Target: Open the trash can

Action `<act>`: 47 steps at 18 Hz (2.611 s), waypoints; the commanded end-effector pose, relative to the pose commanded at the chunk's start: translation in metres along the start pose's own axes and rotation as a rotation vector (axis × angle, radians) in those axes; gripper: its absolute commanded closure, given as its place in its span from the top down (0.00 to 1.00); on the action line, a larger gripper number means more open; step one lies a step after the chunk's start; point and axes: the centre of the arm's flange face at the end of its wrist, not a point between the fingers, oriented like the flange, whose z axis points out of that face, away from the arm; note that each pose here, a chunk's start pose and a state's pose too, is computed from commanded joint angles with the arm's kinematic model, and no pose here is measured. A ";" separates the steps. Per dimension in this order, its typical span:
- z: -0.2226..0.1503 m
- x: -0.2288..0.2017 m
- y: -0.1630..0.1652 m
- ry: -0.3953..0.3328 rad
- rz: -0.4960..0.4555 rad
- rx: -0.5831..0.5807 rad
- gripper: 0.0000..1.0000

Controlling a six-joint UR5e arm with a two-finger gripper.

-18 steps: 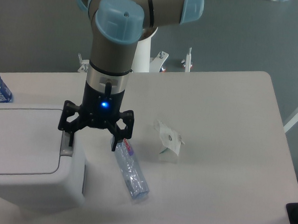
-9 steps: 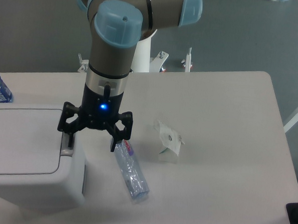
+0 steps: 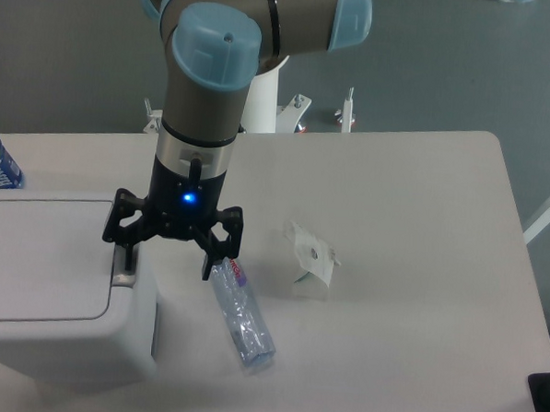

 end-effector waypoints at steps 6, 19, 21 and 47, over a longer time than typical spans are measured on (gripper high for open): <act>0.003 0.000 0.000 -0.001 0.000 -0.003 1.00; -0.027 0.004 -0.015 -0.016 0.027 0.094 1.00; -0.037 -0.003 -0.017 -0.028 0.027 0.115 1.00; -0.161 -0.178 0.098 -0.408 0.356 -0.107 1.00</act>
